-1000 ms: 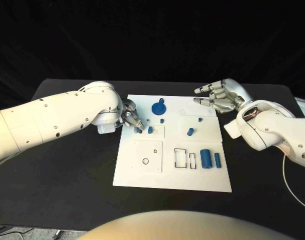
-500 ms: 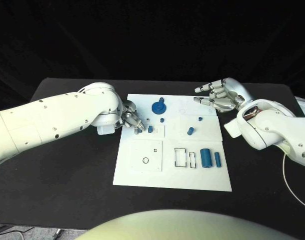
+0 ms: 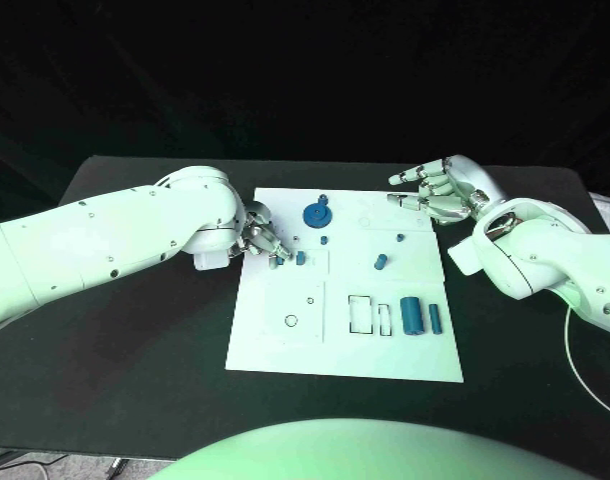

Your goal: Assemble the parts on the task board

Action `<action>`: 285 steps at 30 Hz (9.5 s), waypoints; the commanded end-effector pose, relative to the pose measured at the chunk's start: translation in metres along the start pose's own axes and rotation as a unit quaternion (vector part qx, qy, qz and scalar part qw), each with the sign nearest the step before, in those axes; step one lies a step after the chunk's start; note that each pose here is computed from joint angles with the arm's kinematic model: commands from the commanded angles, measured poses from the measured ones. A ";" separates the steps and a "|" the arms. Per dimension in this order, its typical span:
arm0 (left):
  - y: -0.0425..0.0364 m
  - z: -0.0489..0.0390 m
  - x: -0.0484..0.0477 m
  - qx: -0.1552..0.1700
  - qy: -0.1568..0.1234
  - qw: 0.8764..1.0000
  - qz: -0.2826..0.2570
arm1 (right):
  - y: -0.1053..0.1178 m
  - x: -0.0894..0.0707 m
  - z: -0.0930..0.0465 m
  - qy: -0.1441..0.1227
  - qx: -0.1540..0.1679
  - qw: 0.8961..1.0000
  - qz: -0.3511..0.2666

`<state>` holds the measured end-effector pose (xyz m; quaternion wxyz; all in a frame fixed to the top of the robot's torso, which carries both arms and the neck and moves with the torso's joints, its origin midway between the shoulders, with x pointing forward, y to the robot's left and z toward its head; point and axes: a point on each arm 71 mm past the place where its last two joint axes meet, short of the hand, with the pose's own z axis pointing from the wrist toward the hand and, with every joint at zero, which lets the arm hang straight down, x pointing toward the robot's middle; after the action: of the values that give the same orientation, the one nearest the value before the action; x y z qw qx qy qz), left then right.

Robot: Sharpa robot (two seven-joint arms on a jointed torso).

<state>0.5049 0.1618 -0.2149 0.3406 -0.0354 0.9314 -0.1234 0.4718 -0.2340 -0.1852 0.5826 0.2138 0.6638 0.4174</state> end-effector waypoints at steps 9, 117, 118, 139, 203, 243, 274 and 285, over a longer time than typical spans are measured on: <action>0.0071 -0.0028 -0.0019 0.004 -0.031 0.999 -0.034 | 0.000 0.002 0.000 0.006 -0.004 1.000 0.000; -0.0770 0.0261 0.0018 0.219 -0.200 0.943 0.154 | -0.003 0.011 -0.002 0.014 -0.002 1.000 0.007; -0.0775 0.0242 0.0017 0.224 -0.203 0.942 0.148 | -0.003 0.011 -0.002 0.014 -0.002 1.000 0.007; -0.0394 -0.0156 -0.0179 0.231 -0.226 0.944 0.066 | -0.005 0.010 -0.002 0.013 0.000 1.000 0.008; -0.0238 0.0113 -0.0069 0.175 -0.170 0.966 0.086 | -0.004 0.013 -0.003 0.017 -0.002 1.000 0.010; 0.0139 -0.0051 -0.0224 0.179 -0.194 0.964 -0.018 | -0.021 -0.003 -0.002 0.012 0.006 0.999 -0.048; 0.0637 -0.0462 -0.0313 0.322 -0.141 0.725 -0.593 | -0.001 0.018 0.004 0.117 0.015 0.906 -0.407; 0.0615 -0.0478 -0.0291 0.325 -0.135 0.724 -0.594 | -0.006 0.031 0.004 0.142 0.016 0.905 -0.402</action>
<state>0.4979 0.2363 -0.1787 0.3132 -0.4818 0.5777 -0.5797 0.4704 -0.2130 -0.2057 0.6034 -0.1085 0.7708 0.1731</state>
